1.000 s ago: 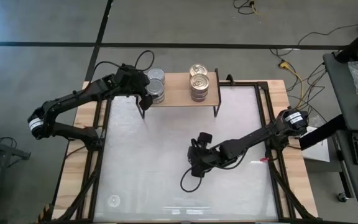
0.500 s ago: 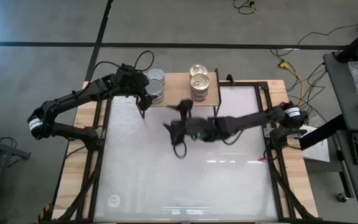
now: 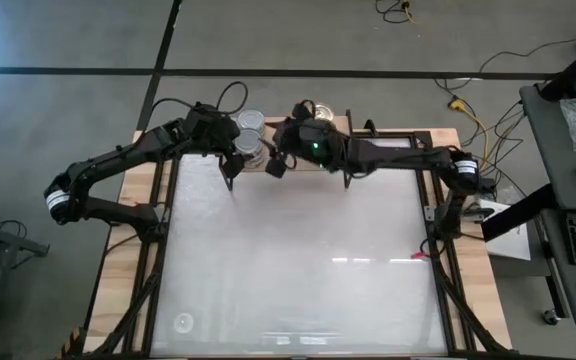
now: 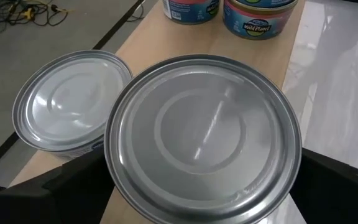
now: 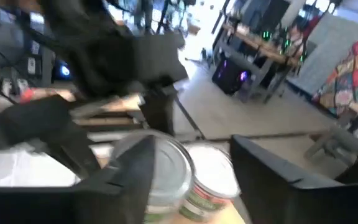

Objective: Stack canned seafood by type on shelf
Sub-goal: Stack the green tuna can on top of the other green tuna can

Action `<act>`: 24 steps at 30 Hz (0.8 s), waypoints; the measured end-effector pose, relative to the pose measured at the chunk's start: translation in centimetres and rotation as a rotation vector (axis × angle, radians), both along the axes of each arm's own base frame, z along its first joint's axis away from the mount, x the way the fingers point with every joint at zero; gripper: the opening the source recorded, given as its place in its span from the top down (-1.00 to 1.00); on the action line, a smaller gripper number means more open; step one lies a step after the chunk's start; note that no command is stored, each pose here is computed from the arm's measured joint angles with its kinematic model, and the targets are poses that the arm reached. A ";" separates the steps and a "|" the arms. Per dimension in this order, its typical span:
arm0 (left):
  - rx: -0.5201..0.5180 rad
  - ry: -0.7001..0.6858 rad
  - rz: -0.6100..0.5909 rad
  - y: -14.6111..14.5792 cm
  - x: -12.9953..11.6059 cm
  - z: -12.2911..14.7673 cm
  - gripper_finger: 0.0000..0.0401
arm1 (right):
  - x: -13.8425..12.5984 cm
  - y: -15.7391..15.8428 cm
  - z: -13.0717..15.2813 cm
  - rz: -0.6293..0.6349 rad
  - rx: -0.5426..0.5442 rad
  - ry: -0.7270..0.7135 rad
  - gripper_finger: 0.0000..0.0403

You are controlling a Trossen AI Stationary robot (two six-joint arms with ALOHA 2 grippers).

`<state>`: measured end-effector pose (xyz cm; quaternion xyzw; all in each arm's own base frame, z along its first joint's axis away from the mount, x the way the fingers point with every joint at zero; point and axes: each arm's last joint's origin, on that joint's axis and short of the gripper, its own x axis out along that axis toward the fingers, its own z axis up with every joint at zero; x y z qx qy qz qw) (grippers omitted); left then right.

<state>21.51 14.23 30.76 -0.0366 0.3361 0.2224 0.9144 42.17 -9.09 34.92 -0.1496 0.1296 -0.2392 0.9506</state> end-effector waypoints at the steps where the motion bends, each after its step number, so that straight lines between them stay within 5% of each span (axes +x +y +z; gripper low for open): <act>1: -0.001 0.000 0.000 0.0 0.0 0.0 -0.99 | 0.2 -0.4 -0.2 -0.009 0.013 0.019 0.15; 9: -0.005 -0.005 0.000 0.0 0.1 0.0 -0.99 | 2.2 -2.5 -0.7 -0.021 0.129 0.072 0.90; 24: -0.005 -0.008 -0.003 0.0 0.0 0.0 -0.99 | 6.4 -3.7 -4.0 -0.055 0.212 0.195 0.94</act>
